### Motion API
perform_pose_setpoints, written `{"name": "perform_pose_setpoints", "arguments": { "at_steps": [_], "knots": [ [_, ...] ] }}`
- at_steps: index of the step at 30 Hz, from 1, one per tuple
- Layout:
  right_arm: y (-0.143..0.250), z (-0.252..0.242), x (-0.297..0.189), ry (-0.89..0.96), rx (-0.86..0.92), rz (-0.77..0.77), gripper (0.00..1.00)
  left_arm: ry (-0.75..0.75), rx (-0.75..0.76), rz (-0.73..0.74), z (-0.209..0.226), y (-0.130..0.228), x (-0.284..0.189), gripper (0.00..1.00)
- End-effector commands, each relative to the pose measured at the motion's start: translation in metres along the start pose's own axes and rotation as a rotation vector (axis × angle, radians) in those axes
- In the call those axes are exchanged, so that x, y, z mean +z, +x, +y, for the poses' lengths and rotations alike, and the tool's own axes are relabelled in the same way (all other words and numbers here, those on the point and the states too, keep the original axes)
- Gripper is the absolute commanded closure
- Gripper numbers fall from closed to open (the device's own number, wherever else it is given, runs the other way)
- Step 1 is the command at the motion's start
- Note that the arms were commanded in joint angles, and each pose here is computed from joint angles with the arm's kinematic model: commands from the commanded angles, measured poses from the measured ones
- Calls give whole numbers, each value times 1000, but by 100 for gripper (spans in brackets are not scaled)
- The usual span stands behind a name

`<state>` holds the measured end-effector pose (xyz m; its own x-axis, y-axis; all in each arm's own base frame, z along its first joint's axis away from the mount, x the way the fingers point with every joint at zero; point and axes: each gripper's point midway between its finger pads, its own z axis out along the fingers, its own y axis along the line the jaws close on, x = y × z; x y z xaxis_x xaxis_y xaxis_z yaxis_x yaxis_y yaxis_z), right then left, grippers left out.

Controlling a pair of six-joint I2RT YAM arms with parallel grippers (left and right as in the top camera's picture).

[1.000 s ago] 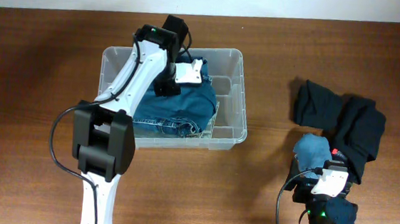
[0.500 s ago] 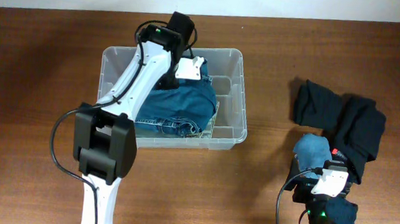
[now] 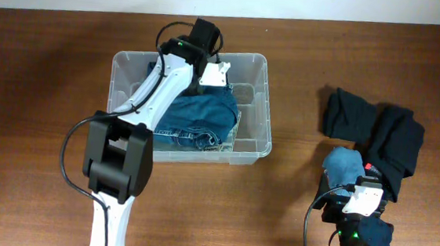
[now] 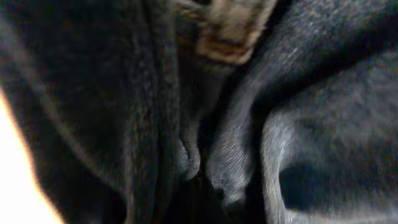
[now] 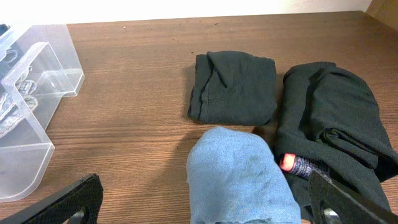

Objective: Pack container
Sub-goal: 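Push the dark-blue jeans further into the box with the left gripper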

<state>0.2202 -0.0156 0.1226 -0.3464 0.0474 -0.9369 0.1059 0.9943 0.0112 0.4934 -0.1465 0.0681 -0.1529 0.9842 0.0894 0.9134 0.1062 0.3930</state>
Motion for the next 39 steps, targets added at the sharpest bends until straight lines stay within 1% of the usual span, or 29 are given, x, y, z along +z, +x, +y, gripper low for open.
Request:
{"name": "perform_pose_setpoints", "arguments": {
  "at_steps": [1, 5, 7, 10, 12, 13, 16, 18, 19, 20, 22, 24, 26, 28, 30, 32, 34, 39],
  "knots": [
    [2, -3, 1, 16, 6, 2, 2, 128, 43, 59, -40, 9, 48, 100],
    [2, -3, 1, 16, 6, 2, 2, 111, 16, 58, -37, 7, 47, 100],
    [2, -3, 1, 16, 6, 2, 2, 66, -28, 84, -27, 8, 39, 100],
    [2, -3, 1, 16, 6, 2, 2, -46, -132, 109, 3, 15, 10, 100],
    [2, -3, 1, 16, 6, 2, 2, -120, -208, 80, 25, 16, -21, 99],
    [2, -3, 1, 16, 6, 2, 2, -154, -250, 56, 35, 16, -38, 95],
    [2, -3, 1, 16, 6, 2, 2, -247, -388, -32, 60, 18, -90, 65],
    [2, -3, 1, 16, 6, 2, 2, -269, -466, -125, 67, 16, -126, 50],
    [2, -3, 1, 16, 6, 2, 1, -260, -496, -175, 65, 14, -142, 47],
    [2, -3, 1, 16, 6, 2, 2, -221, -528, -257, 58, 10, -166, 46],
    [2, -3, 1, 16, 6, 2, 2, -123, -557, -382, 39, 1, -197, 48],
    [2, -3, 1, 16, 6, 2, 2, 11, -544, -514, 14, -14, -225, 61],
    [2, -3, 1, 16, 6, 2, 2, 160, -508, -615, -13, -29, -243, 70],
    [2, -3, 1, 16, 6, 2, 2, 255, -499, -619, -32, -32, -243, 82],
    [2, -3, 1, 16, 6, 2, 2, 316, -498, -558, -48, -29, -226, 99],
    [2, -3, 1, 16, 6, 2, 2, 362, -467, -513, -61, -28, -205, 99],
    [2, -3, 1, 16, 6, 2, 2, 417, -350, -474, -83, -29, -174, 99],
    [2, -3, 1, 16, 6, 2, 2, 541, -197, -398, -132, -33, -116, 99]
  ]
}}
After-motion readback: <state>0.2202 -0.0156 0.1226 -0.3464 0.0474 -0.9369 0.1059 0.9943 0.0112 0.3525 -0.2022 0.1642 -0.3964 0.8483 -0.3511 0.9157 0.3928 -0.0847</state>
